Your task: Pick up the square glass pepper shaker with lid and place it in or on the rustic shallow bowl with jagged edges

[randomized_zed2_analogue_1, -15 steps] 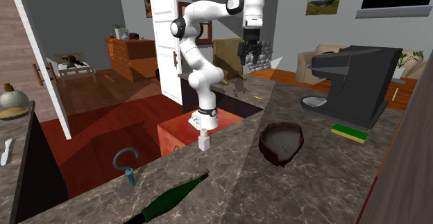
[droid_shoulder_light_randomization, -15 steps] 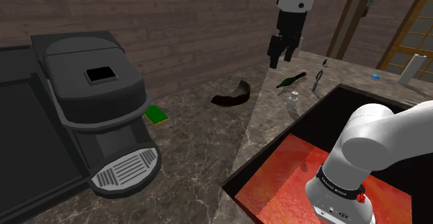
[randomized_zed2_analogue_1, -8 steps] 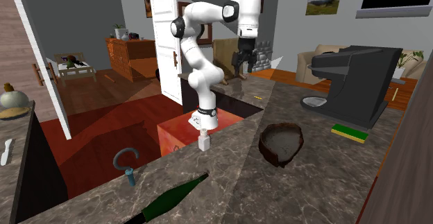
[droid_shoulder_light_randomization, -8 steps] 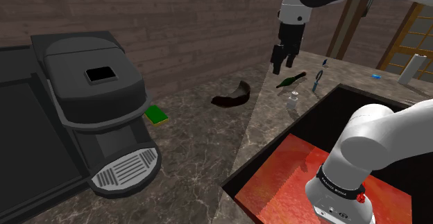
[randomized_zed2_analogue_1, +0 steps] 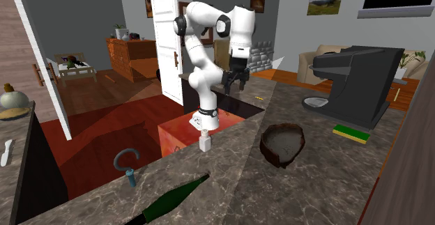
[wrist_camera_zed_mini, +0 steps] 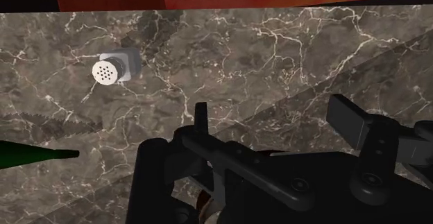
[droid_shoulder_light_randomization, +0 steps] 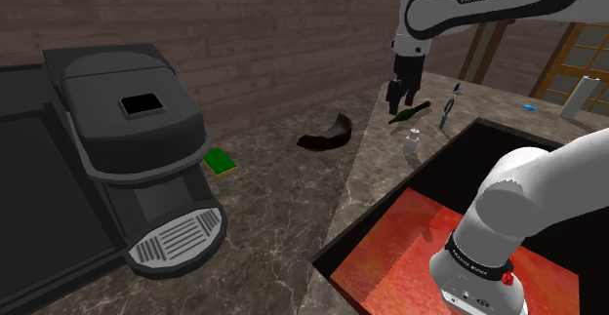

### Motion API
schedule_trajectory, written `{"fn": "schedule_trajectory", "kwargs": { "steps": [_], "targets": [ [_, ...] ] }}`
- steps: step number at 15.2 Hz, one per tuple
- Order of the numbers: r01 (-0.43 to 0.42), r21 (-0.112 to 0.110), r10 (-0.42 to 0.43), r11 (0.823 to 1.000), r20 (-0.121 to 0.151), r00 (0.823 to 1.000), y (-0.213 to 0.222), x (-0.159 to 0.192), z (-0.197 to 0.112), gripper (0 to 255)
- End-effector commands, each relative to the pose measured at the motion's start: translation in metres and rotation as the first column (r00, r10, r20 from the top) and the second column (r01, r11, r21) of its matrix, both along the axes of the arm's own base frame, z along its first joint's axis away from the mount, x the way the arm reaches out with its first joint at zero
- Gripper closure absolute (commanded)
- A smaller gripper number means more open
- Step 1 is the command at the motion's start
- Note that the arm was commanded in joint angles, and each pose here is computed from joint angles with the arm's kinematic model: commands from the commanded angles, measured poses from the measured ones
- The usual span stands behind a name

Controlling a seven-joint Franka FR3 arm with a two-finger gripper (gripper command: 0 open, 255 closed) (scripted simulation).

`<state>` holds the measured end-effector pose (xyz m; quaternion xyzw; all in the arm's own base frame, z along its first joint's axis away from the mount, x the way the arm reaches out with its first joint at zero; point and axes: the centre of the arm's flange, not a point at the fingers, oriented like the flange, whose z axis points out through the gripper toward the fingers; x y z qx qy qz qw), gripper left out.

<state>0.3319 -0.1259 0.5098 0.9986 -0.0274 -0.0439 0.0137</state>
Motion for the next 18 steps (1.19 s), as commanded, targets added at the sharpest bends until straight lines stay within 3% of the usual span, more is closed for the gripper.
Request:
{"fn": "schedule_trajectory", "kwargs": {
  "steps": [1, 15, 18],
  "targets": [
    [-0.001, 0.003, 0.001, 1.0, -0.015, 1.0, -0.02, 0.004, -0.016, 0],
    [0.001, 0.024, 0.002, 1.0, -0.125, 0.992, -0.168, 0.027, -0.133, 0],
    [0.001, 0.025, 0.002, 1.0, -0.131, 0.991, -0.176, 0.026, -0.15, 0]
  ]
}}
